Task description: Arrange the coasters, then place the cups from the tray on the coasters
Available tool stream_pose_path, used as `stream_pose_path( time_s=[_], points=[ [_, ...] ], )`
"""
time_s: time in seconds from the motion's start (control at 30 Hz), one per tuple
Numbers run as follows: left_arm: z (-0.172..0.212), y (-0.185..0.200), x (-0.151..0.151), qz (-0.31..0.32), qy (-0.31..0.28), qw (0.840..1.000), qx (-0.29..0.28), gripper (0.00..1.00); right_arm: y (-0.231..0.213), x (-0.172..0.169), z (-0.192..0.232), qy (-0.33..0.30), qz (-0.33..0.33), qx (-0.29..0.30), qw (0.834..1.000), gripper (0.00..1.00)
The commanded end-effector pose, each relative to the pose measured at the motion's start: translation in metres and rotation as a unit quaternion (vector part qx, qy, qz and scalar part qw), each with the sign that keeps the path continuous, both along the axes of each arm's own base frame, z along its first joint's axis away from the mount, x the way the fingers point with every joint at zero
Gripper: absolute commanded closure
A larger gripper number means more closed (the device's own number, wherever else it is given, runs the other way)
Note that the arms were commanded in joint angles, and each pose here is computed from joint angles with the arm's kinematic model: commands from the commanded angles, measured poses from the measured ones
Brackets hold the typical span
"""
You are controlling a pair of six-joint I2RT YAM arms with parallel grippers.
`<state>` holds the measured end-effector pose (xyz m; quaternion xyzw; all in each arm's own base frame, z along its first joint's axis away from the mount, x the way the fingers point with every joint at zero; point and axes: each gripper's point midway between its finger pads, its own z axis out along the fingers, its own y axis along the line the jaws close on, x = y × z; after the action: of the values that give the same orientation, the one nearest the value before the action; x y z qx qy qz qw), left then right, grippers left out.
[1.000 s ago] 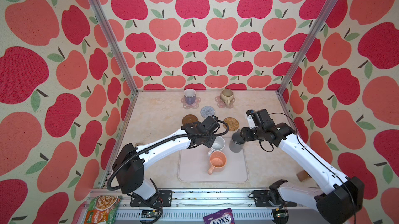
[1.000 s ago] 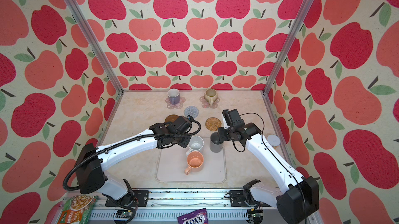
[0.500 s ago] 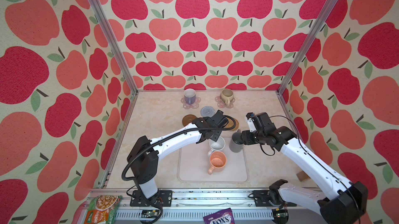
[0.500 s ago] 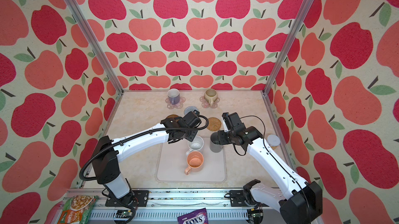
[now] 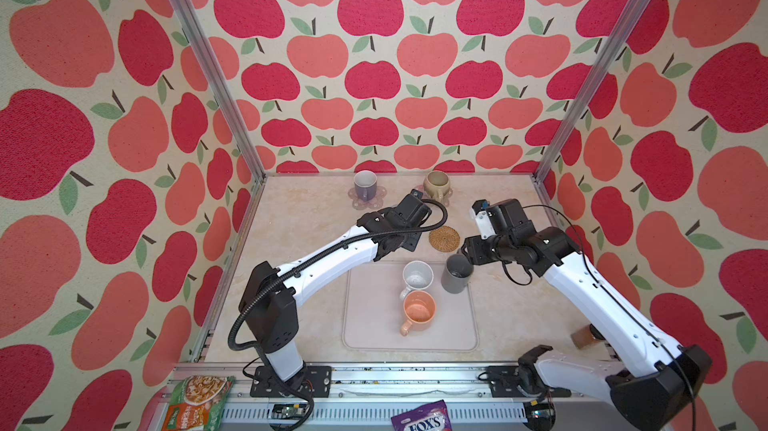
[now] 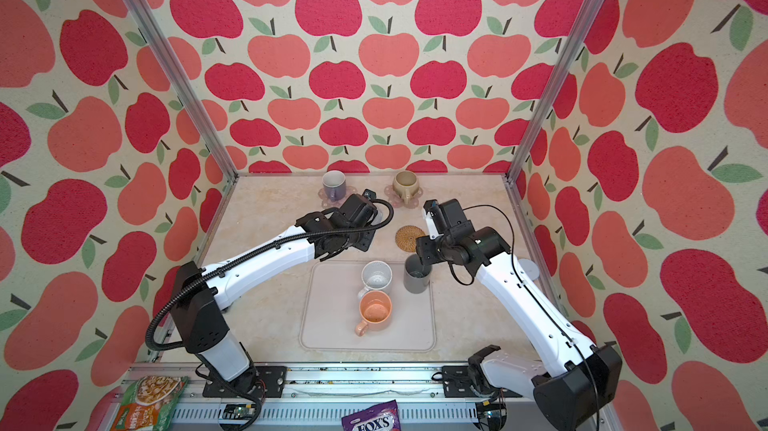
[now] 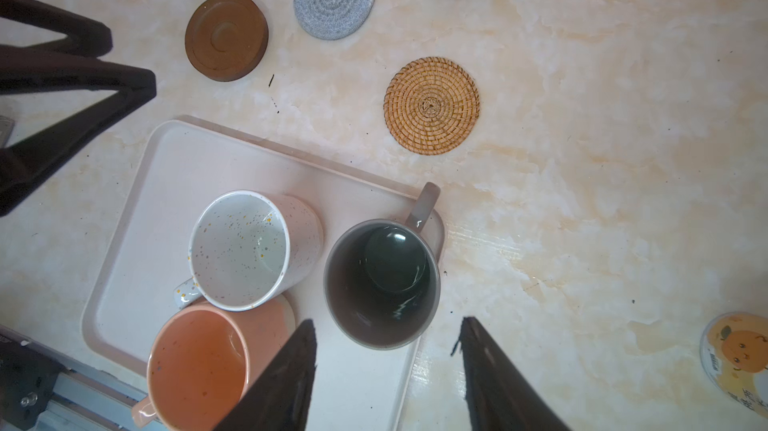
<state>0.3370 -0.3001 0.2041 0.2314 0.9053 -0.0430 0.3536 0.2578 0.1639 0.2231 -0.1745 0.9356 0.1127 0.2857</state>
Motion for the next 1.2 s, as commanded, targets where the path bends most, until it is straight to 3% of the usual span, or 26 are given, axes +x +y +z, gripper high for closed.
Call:
stream_pose_path(
  time_s=[0.0, 0.4, 1.17],
  points=[
    [0.012, 0.016, 0.0, 0.005, -0.008, 1.0, -0.025, 0.6, -0.005, -0.003, 0.006, -0.017, 0.013, -0.015, 1.0, 0.41],
    [0.009, 0.025, -0.001, 0.008, -0.002, 0.999, -0.038, 0.6, -0.008, 0.005, 0.003, -0.028, 0.028, -0.029, 0.999, 0.4],
    [-0.009, 0.012, 0.013, -0.004, 0.015, 0.999, -0.037, 0.6, -0.008, 0.013, 0.013, -0.056, 0.034, 0.007, 0.998, 0.37]
  ],
)
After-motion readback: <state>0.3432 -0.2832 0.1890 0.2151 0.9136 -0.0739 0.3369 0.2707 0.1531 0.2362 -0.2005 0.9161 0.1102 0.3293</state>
